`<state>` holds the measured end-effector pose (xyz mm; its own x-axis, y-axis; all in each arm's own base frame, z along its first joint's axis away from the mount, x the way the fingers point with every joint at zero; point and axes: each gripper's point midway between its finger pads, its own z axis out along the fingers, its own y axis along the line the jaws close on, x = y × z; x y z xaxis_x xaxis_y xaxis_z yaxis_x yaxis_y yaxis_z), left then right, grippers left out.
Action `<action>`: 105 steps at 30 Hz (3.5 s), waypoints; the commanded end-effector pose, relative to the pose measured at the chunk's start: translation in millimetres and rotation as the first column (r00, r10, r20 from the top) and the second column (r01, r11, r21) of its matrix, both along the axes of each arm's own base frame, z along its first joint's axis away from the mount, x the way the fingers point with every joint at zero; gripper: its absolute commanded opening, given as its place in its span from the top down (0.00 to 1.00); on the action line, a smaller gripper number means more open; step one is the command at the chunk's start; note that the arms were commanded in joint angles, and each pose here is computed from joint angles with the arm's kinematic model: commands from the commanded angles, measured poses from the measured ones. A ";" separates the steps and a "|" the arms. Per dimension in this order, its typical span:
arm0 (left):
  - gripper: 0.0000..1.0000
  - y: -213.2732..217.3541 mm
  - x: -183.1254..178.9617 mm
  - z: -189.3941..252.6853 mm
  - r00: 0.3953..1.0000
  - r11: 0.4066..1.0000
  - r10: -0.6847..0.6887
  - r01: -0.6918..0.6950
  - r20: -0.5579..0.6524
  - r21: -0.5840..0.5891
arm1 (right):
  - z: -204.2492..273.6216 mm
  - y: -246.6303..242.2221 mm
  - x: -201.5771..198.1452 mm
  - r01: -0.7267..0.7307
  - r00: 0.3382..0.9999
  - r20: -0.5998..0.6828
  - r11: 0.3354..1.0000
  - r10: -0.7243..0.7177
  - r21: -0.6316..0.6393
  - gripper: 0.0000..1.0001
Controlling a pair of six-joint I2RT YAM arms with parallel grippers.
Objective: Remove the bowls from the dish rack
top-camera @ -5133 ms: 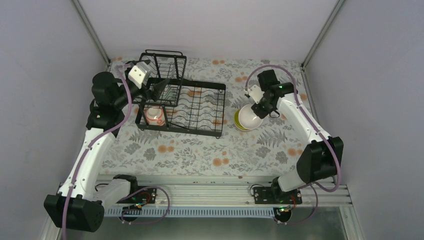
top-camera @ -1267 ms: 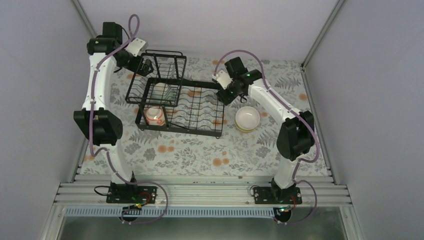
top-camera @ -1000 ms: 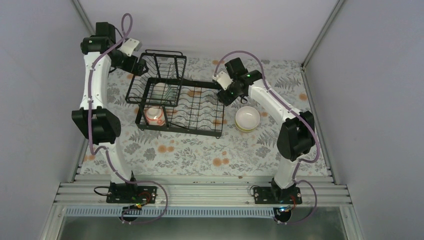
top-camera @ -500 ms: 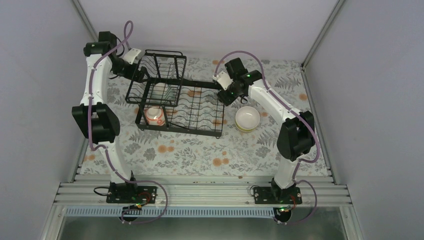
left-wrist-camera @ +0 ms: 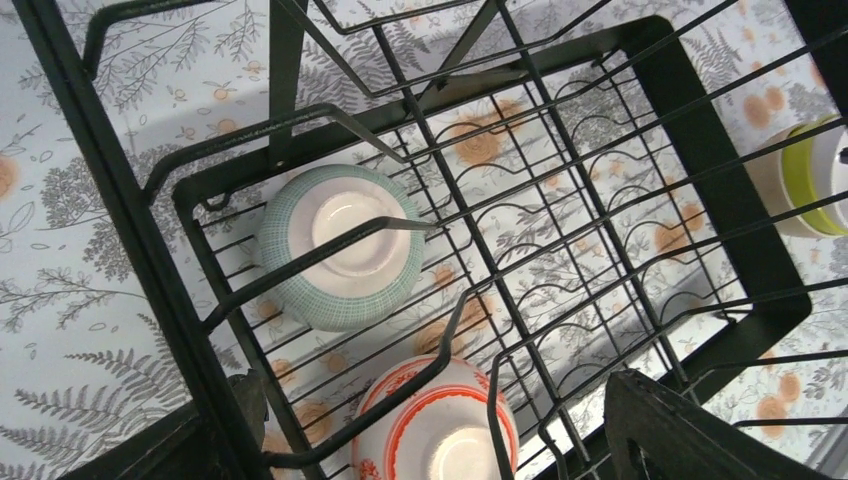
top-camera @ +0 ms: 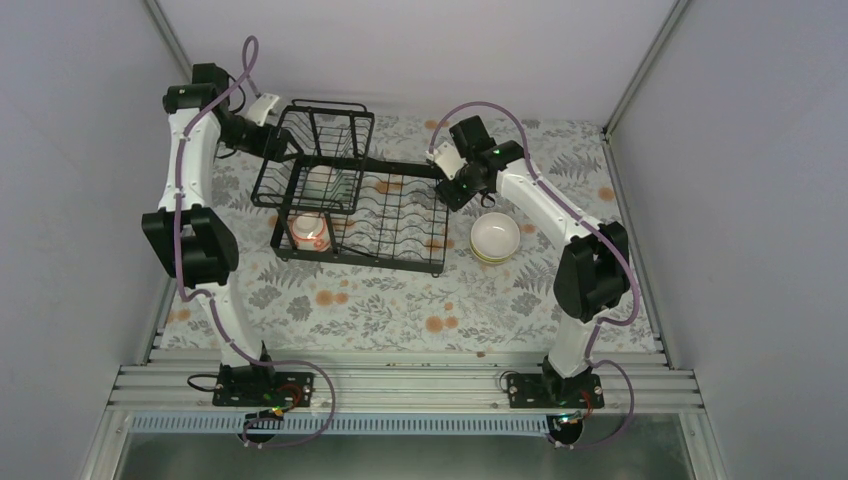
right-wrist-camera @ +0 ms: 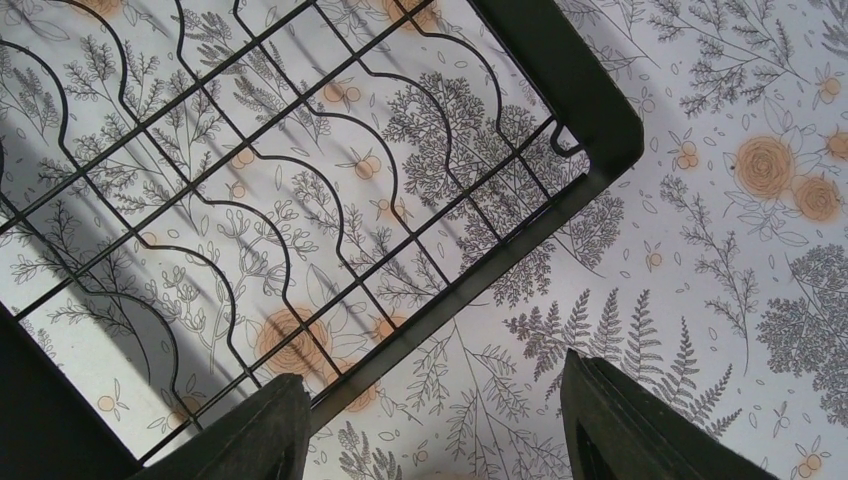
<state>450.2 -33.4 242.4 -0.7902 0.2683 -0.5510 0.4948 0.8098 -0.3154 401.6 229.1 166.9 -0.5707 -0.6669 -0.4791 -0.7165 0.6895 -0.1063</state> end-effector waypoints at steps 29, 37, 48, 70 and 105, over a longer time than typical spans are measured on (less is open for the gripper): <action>0.44 -33.1 -0.9 28.4 0.998 0.905 -0.064 0.050 -0.019 -0.423 | -7.0 -17.4 13.8 0.079 0.993 0.091 0.993 -0.071 -0.083 0.39; 0.41 -37.1 0.1 7.0 0.994 0.879 -0.098 0.061 -0.054 -0.473 | -10.9 -18.8 12.4 0.082 0.993 0.088 0.993 -0.075 -0.087 0.40; 0.60 -36.3 2.2 9.8 0.994 0.868 -0.102 0.071 -0.038 -0.492 | -11.8 -22.3 15.9 0.098 0.991 0.098 0.989 -0.088 -0.108 0.41; 0.81 -32.1 -5.2 110.3 0.978 0.905 -0.055 0.133 0.201 -0.403 | -5.3 -15.5 19.2 0.092 0.992 0.095 0.993 -0.086 -0.070 0.42; 0.80 -43.3 -44.1 194.7 0.919 0.881 -0.057 0.230 0.390 -0.413 | -67.1 62.9 28.1 -0.022 0.968 -0.241 0.977 0.075 0.214 0.35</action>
